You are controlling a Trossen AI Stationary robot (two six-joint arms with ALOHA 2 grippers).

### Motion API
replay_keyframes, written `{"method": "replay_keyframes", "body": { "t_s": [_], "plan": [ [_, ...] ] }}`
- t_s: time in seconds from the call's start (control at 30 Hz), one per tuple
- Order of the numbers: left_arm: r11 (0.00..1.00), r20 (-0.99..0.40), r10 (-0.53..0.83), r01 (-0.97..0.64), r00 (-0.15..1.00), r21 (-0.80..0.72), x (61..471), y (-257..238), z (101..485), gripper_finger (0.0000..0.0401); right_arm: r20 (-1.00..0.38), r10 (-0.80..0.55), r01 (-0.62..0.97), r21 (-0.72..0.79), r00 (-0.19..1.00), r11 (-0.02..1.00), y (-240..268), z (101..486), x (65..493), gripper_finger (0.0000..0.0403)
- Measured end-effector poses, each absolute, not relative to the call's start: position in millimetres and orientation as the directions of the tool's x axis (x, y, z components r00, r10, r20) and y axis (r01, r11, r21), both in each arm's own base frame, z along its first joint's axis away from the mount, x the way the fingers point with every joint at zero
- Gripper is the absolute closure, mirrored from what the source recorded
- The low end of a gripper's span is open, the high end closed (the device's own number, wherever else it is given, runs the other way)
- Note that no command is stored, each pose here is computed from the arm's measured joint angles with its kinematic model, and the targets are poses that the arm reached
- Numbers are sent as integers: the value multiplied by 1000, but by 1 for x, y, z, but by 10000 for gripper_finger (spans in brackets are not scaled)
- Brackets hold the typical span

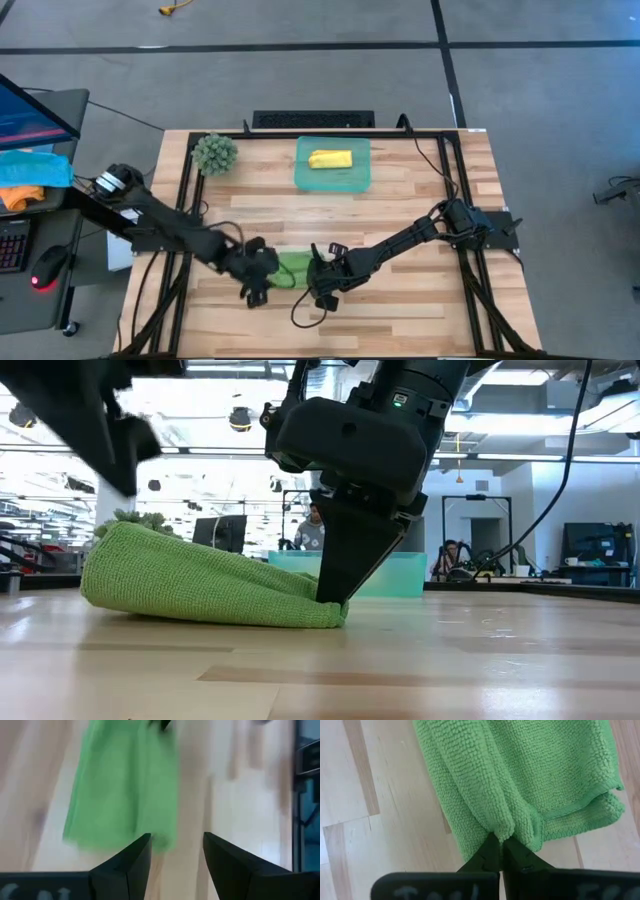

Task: Roll microfiber towels into tight, uniform cylinder then place into a basket
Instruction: Roll the green microfiber cloth

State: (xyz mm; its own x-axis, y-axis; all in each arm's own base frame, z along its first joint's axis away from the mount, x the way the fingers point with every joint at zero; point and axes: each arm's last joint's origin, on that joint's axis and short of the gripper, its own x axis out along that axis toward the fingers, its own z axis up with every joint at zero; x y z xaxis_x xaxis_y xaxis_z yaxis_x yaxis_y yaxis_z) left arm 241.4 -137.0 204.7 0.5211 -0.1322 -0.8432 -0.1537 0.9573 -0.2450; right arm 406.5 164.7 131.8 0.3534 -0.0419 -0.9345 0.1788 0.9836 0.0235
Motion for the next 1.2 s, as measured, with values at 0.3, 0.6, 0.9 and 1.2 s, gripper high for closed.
{"method": "replay_keyframes", "body": {
  "t_s": [0.3,0.6,0.9,1.2],
  "plan": [
    [997,-745,-75,24,663,-80,253,-168,190,231,-934,-39,185,29,354,982,165,132,407,385],
    [1000,-776,-14,15,631,-6,267,-162,166,231,-937,-28,189,41,348,981,165,132,406,387],
    [999,-839,8,-31,544,-11,271,-159,142,231,-937,-27,187,42,348,981,166,132,406,388],
    [998,-881,48,-65,471,20,267,-158,129,231,-937,-24,194,47,348,980,166,132,406,386]
  ]
}}
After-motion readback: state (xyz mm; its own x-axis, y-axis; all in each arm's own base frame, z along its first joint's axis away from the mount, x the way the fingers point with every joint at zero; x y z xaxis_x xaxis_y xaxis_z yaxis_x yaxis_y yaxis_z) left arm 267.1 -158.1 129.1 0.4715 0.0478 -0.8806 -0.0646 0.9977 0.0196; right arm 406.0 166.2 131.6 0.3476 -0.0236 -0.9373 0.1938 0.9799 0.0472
